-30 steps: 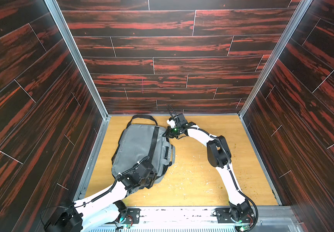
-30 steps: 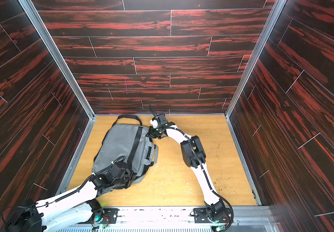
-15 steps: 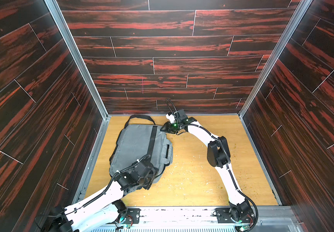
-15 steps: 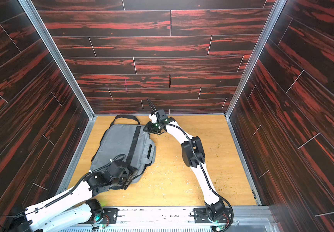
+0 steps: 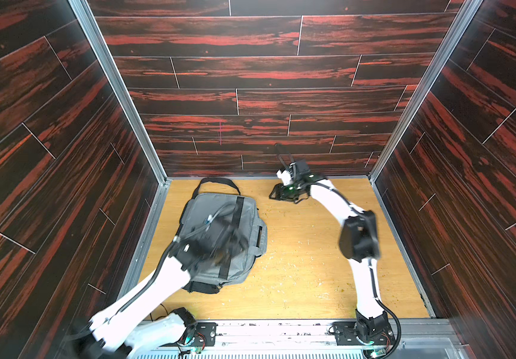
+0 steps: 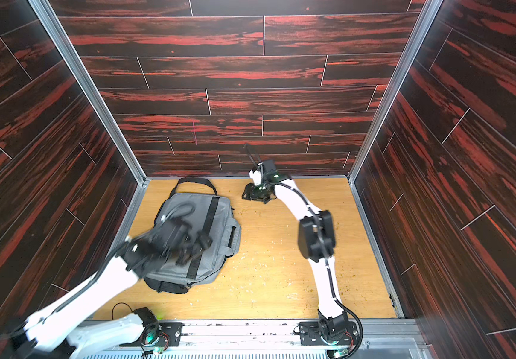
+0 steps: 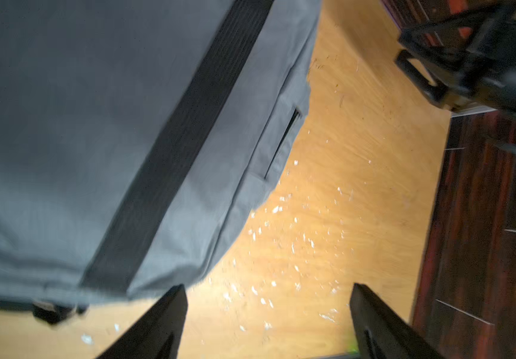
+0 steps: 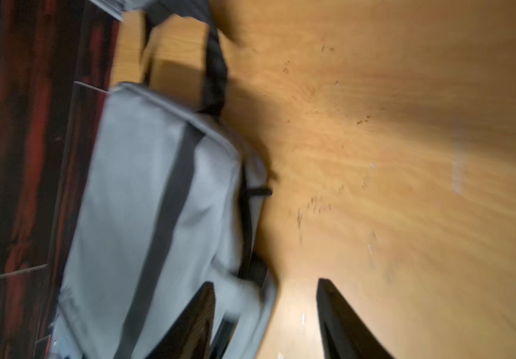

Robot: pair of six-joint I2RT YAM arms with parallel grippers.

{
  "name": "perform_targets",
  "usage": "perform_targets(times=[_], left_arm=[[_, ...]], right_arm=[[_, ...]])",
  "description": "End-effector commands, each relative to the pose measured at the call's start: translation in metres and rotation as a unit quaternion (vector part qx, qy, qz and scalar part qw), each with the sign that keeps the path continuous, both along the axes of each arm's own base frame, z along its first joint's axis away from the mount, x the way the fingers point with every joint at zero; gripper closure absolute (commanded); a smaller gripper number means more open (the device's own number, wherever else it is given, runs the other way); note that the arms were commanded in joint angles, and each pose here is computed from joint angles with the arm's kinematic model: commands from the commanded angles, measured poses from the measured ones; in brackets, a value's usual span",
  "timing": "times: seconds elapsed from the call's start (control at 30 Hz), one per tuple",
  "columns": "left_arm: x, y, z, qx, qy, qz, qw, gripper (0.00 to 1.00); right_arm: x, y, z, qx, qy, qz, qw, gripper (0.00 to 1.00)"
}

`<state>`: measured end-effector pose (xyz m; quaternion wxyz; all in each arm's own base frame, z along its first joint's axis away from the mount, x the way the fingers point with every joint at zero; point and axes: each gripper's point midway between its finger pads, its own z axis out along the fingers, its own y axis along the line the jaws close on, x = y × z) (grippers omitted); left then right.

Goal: Open the zippered laptop bag and take out the laptop
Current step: Open the bag flap at the center of the board.

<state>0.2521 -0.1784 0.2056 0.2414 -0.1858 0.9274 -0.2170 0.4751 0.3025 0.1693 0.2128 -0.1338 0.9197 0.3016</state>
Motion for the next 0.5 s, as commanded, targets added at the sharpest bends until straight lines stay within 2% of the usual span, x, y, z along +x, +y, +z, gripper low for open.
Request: perform_targets(times=[0.0, 0.1, 0.23, 0.3, 0.47], left_arm=[[0.011, 0.013, -0.014, 0.129, 0.006, -0.107, 0.986, 0.14], [0.031, -0.004, -0.028, 0.140, 0.012, -0.144, 0.980, 0.14], [0.049, -0.029, -0.059, 0.140, 0.048, -0.184, 0.972, 0.14], [0.049, -0.029, -0.079, 0.178, 0.084, -0.199, 0.960, 0.15], [0.067, -0.025, -0.108, 0.251, 0.086, -0.179, 0.947, 0.17]], right_arm=[[-0.038, -0.018, 0.056, 0.019, -0.044, 0.017, 0.999, 0.41], [-0.068, -0.040, 0.063, 0.025, -0.042, -0.003, 0.999, 0.39], [-0.105, -0.075, 0.056, 0.016, -0.032, -0.046, 0.998, 0.35], [-0.123, -0.090, 0.048, 0.014, -0.024, -0.066, 0.997, 0.34], [-0.158, -0.119, 0.026, 0.007, -0.013, -0.118, 0.993, 0.28]])
